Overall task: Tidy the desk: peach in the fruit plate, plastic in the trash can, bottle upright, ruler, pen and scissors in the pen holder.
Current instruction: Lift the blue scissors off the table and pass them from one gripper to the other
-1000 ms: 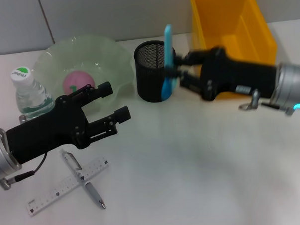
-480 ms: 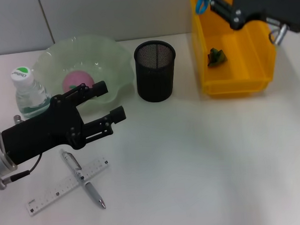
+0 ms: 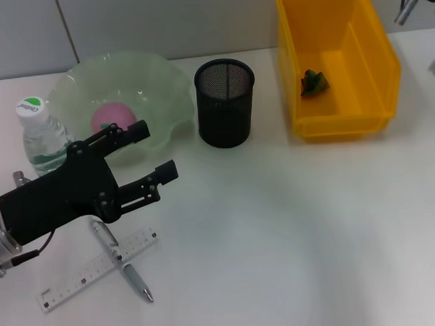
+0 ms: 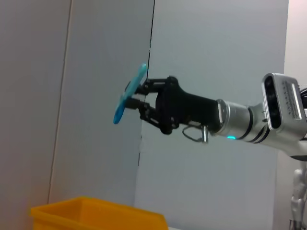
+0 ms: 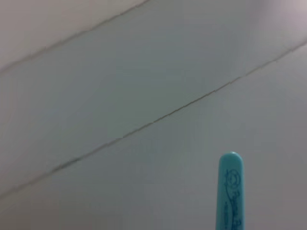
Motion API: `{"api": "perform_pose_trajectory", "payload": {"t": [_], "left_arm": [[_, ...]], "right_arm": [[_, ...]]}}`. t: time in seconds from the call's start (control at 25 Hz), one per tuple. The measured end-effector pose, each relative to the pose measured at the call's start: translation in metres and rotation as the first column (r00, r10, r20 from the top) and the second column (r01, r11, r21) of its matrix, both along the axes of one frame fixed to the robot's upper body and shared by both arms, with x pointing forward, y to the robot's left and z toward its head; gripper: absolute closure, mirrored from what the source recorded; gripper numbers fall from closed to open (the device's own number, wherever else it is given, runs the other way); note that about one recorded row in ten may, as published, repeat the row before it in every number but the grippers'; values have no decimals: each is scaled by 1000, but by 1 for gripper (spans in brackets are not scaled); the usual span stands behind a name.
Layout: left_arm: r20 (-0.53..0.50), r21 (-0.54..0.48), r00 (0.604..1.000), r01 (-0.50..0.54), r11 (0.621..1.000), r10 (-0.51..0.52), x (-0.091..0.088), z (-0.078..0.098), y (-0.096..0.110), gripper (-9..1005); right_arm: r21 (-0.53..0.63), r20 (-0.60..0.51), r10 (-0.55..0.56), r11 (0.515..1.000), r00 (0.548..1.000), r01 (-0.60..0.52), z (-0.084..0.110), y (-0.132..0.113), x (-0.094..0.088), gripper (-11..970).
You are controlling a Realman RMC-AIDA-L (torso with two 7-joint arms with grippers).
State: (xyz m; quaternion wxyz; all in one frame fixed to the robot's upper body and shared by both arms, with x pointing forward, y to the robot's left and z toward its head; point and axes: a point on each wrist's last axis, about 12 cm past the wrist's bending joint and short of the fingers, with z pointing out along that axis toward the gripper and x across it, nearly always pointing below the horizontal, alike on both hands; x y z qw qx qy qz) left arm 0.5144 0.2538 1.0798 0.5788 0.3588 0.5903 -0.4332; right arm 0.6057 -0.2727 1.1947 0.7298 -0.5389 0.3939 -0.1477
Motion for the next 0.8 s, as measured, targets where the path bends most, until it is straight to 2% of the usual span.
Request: {"api": "perform_pose_trajectory", "payload": {"t": [0.16, 0.28, 0.32, 0.36, 0.48, 0.52, 0.56, 0.6, 0.64, 0.72, 0.8], "left_arm": [[7, 4, 1000, -6, 1000, 6, 0, -1, 1, 205], [14, 24, 999, -42, 999, 41, 1, -4, 3, 205], [17, 30, 999, -47, 998, 46, 1, -5, 3, 205], [20, 34, 999, -48, 998, 48, 1, -5, 3, 205], [25, 40, 999, -47, 998, 46, 0, -6, 3, 205], [26, 41, 999, -47, 998, 46, -1, -7, 3, 205], [34, 45, 998, -50, 998, 48, -2, -7, 3, 205], [41, 48, 998, -51, 998, 49, -2, -8, 3, 205], [41, 48, 998, -51, 998, 49, -2, -8, 3, 205], [51, 53, 997, -53, 997, 50, -3, -9, 3, 205], [66, 59, 996, -60, 996, 56, -6, -13, 3, 206]], "right_arm": [[-88, 170, -34, 995, 985, 49, 0, 5, 1, 687], [-174, 260, -41, 981, 965, 88, -7, 12, 2, 687], [-259, 309, -39, 958, 950, 124, -17, 16, 3, 686], [-259, 309, -39, 958, 950, 124, -17, 16, 3, 686], [-391, 384, -16, 903, 923, 179, -36, 24, 4, 685], [-449, 441, -5, 864, 897, 226, -49, 28, 4, 685], [-477, 474, 3, 841, 880, 254, -54, 29, 4, 685], [-477, 474, 3, 841, 880, 254, -54, 29, 4, 685], [-498, 501, 10, 821, 865, 279, -58, 30, 4, 684], [-556, 576, 56, 758, 815, 341, -68, 33, 4, 684], [-569, 589, 70, 743, 805, 352, -70, 34, 4, 683]]}}
